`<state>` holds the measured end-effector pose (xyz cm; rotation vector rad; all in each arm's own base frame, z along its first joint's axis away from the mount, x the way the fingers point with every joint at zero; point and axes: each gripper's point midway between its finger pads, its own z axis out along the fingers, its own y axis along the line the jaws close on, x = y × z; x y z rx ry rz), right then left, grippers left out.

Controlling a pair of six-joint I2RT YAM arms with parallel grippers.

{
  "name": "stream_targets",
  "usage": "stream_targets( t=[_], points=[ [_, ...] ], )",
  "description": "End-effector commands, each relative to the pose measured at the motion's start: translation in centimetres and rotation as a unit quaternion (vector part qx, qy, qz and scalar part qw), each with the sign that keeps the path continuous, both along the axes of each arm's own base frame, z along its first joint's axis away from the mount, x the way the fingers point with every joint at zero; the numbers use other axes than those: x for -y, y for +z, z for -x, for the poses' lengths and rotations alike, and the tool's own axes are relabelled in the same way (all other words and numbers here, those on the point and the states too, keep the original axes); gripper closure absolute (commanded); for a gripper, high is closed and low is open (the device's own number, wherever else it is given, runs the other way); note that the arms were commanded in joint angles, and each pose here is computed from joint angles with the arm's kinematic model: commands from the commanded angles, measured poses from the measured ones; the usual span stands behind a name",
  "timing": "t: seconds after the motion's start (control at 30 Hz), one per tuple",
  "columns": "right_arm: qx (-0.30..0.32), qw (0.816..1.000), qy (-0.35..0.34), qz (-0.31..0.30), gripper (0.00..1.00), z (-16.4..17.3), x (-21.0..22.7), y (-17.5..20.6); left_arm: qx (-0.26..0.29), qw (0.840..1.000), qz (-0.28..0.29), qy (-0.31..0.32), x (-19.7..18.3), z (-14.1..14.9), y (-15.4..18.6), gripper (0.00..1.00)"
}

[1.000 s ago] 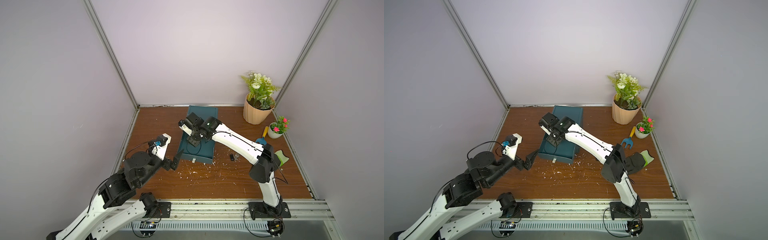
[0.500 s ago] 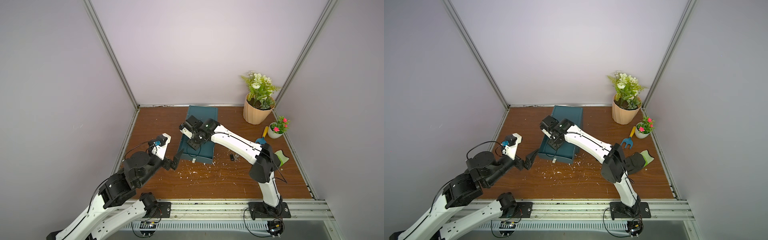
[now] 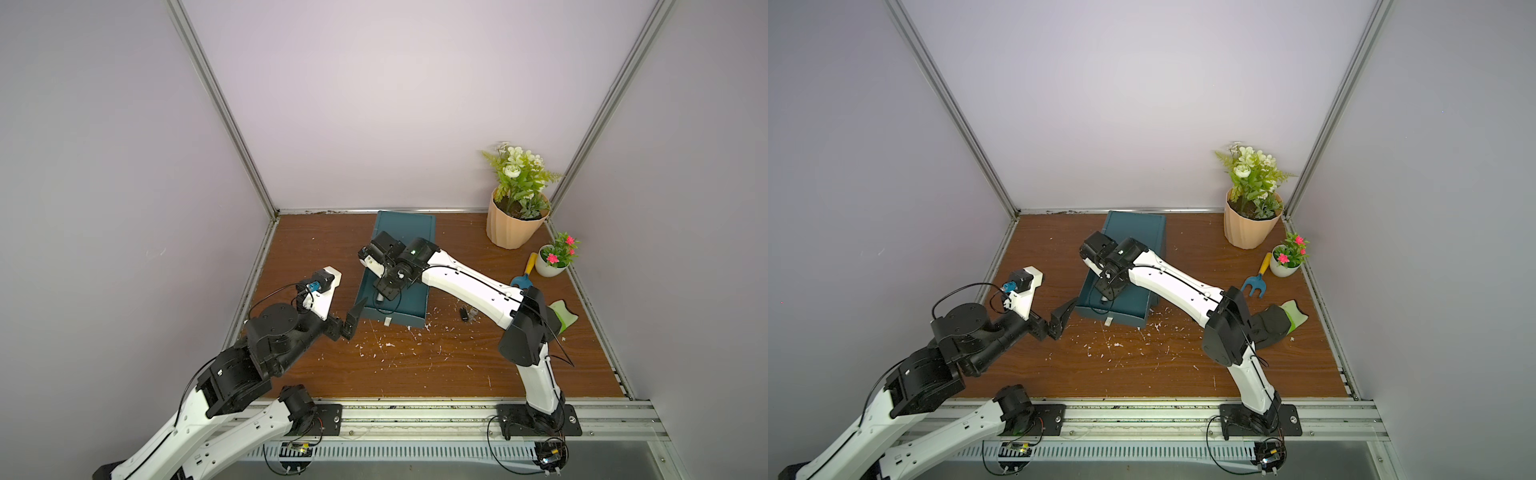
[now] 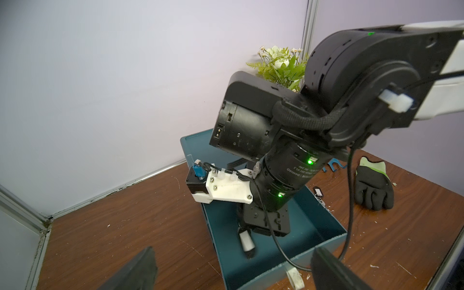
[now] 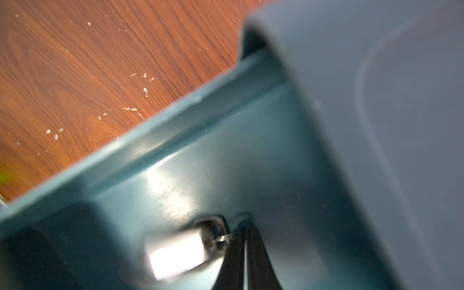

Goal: Take the keys out of the drawer
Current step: Pick up the key from the drawer.

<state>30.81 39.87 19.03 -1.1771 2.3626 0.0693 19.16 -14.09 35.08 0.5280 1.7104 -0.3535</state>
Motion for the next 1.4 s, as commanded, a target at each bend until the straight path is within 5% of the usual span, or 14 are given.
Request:
stream_targets(
  t=[0.0,1.37],
  points=[
    [0.006,1.0,-0.002,-0.01,0.95,0.0,0.5,2.2,0.011,1.0,0.009,0.004,-0.1,-0.1,0.6,0.01],
    [0.193,0.971,-0.002,-0.139,1.0,-1.4,2.5,16.0,0.012,1.0,0.003,-0.022,2.4,-1.2,1.0,0.01]
  ],
)
